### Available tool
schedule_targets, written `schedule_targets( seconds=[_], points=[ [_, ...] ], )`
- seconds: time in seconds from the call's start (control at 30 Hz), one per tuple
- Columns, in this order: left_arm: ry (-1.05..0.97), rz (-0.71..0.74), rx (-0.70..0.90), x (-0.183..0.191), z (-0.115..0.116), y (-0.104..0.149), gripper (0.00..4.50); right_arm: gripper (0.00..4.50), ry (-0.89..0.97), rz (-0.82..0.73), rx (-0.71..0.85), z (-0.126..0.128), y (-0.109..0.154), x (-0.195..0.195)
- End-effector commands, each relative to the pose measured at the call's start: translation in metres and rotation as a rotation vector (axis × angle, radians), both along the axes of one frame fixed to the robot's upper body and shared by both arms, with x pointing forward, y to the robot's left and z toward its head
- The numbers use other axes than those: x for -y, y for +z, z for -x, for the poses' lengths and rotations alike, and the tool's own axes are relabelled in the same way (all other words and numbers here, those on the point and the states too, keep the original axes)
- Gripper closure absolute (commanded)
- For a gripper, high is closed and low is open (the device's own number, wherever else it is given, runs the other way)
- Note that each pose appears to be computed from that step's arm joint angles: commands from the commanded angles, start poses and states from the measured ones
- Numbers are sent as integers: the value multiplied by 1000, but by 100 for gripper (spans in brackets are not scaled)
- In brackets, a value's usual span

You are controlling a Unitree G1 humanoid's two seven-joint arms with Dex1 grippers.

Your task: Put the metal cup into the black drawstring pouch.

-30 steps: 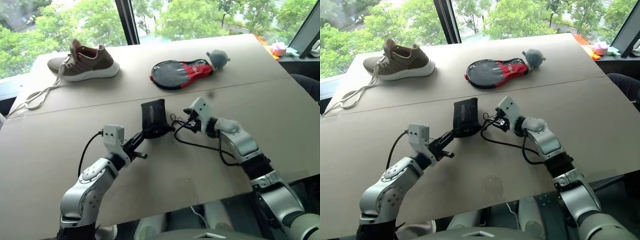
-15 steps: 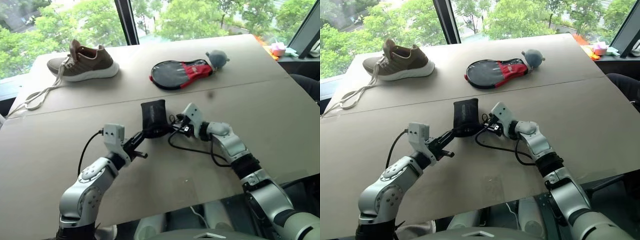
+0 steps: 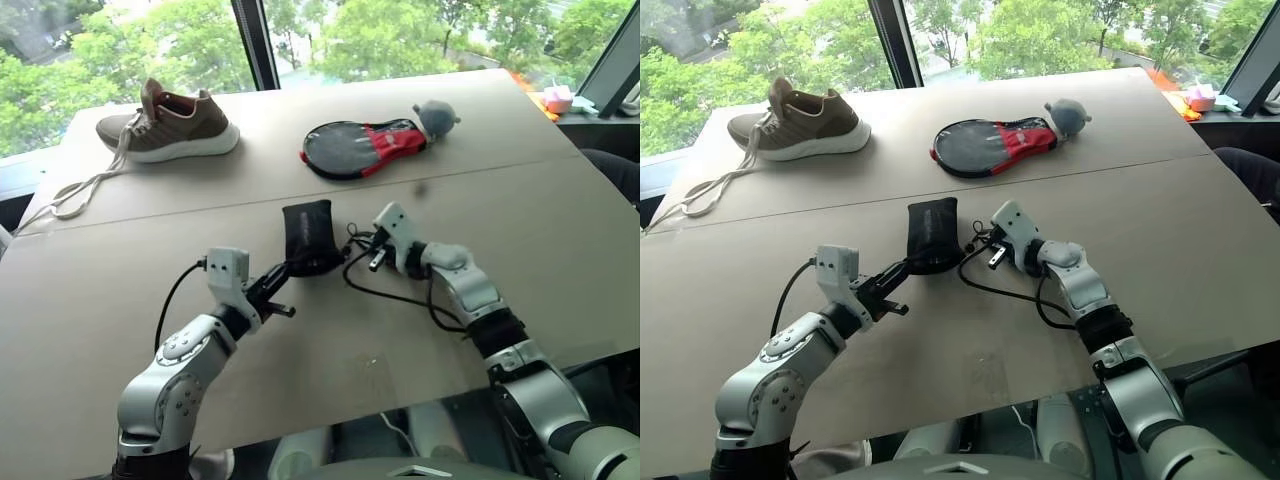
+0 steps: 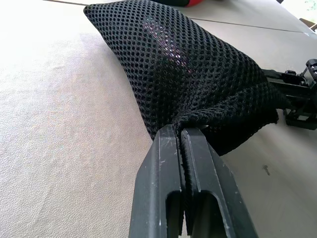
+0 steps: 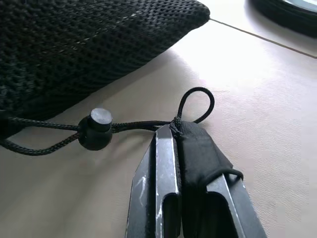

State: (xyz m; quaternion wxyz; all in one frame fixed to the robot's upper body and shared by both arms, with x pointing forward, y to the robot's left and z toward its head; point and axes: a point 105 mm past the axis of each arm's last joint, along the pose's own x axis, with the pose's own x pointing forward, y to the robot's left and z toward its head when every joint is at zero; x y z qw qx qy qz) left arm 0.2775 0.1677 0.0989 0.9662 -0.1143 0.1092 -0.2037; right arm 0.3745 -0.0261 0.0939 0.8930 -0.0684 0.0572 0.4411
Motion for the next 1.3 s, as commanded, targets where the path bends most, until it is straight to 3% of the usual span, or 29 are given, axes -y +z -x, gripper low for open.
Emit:
schedule_targets(
  seconds=[0.03, 0.23, 0.4, 0.53, 0.77, 0.87, 0.93, 1.07, 1.17, 1.3],
  points=[
    [-12, -2, 50, 2, -1, 13, 450, 446, -26, -311, 39, -3, 53, 2],
    [-17, 15, 50, 4, -3, 13, 450, 446, 11, -710, 19, 5, 123, 14],
    [-29, 50, 92, 8, -4, 23, 450, 446, 73, -851, -5, 15, 153, 15],
    [-30, 60, 132, 6, -5, 30, 450, 446, 95, -872, -13, 20, 162, 15],
    [-80, 117, 203, -1, -7, 53, 122, 450, 164, -806, 17, 32, 170, 4],
    [-213, 286, 266, -6, -1, 89, 122, 450, 230, -743, 55, 45, 181, -6],
    [-295, 256, 307, -2, 0, 105, 122, 450, 246, -715, 73, 48, 186, -9],
    [-311, 114, 483, 10, -20, 144, 122, 450, 286, -675, 107, 55, 200, -17],
    [-357, 69, 545, 29, -27, 157, 122, 450, 331, -644, 118, 63, 208, -26],
    [-388, 100, 616, 42, -36, 175, 122, 450, 381, -601, 121, 71, 213, -35]
  ],
)
